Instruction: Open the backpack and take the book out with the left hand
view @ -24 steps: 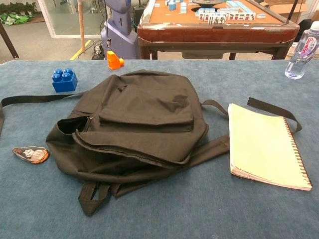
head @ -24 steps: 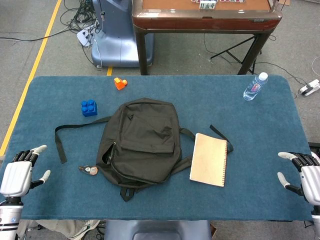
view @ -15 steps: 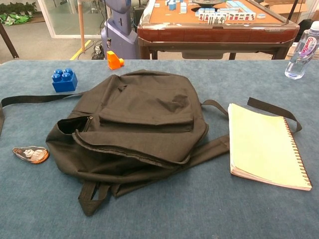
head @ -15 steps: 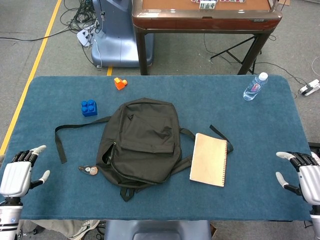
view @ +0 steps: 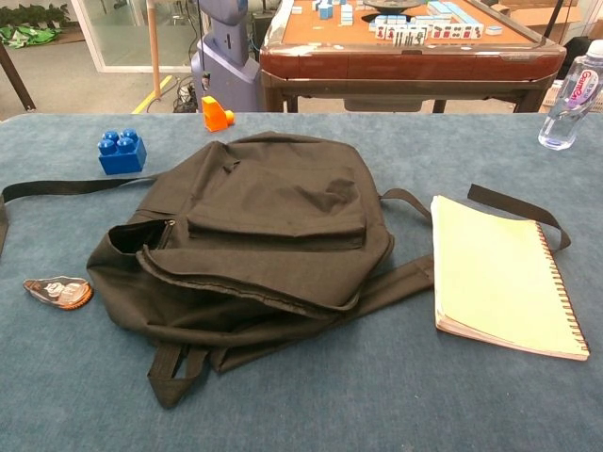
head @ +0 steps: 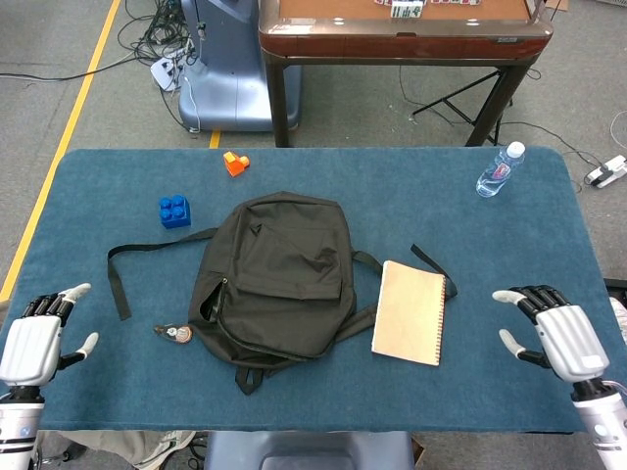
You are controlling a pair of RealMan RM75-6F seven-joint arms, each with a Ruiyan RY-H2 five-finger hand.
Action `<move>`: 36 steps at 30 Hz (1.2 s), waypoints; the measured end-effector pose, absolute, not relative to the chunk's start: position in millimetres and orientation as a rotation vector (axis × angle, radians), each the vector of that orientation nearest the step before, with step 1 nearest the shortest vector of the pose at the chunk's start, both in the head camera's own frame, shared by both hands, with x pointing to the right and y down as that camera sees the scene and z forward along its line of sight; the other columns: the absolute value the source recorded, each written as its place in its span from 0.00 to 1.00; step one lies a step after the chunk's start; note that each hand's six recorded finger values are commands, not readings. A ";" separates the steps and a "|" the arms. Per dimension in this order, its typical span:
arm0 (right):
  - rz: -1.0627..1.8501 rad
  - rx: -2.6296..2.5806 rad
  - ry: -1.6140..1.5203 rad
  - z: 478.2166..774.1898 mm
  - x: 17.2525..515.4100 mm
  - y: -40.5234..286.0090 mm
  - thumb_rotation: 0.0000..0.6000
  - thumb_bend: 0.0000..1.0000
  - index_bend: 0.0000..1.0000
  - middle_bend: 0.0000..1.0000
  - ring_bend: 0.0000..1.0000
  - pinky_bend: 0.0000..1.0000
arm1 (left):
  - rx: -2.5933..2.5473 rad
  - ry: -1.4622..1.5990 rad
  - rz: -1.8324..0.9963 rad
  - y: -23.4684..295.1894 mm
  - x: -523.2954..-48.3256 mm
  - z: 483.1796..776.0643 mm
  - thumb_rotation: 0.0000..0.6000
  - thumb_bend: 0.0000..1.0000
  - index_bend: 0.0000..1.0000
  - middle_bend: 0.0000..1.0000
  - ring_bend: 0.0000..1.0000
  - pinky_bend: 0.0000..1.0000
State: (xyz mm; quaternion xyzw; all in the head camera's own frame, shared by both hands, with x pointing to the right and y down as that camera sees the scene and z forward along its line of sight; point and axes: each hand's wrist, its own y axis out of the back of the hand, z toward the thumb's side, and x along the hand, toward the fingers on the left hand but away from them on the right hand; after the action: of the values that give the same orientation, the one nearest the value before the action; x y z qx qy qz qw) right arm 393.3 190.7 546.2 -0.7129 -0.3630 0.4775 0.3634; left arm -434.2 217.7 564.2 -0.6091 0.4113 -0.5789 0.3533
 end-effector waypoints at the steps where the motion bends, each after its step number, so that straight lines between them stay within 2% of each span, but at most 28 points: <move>1: 1.213 -1.854 -0.918 547.6 387.8 188.4 1.00 0.30 0.30 0.32 0.27 0.24 | -1.575 1.063 -1.495 217.6 -433.8 563.7 1.00 0.30 0.23 0.26 0.24 0.19; 10: 1.034 -2.037 -0.690 566.4 317.3 164.4 1.00 0.27 0.30 0.32 0.27 0.24 | -1.571 1.056 -1.485 217.8 -430.2 559.0 1.00 0.30 0.23 0.26 0.24 0.19; 21: 0.919 -2.219 -0.423 607.0 227.7 144.2 1.00 0.02 0.29 0.30 0.26 0.24 | -1.569 1.042 -1.483 219.5 -426.9 557.6 1.00 0.30 0.23 0.26 0.24 0.19; 28: 0.904 -2.266 -0.288 635.7 174.7 140.7 1.00 0.01 0.28 0.28 0.24 0.24 | -1.563 1.047 -1.477 218.9 -426.9 555.7 1.00 0.30 0.23 0.26 0.24 0.19; 36: 0.910 -2.278 -0.209 659.5 136.2 139.6 1.00 0.00 0.27 0.28 0.24 0.24 | -1.562 1.050 -1.477 219.7 -427.5 555.4 1.00 0.30 0.23 0.26 0.24 0.19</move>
State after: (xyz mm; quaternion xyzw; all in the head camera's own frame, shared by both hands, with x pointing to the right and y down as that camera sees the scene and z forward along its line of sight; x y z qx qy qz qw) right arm 136.2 139.6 659.5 -0.8724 -0.0800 0.3485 0.3331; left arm -427.5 219.7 555.4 -0.6077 0.4085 -0.5746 0.3656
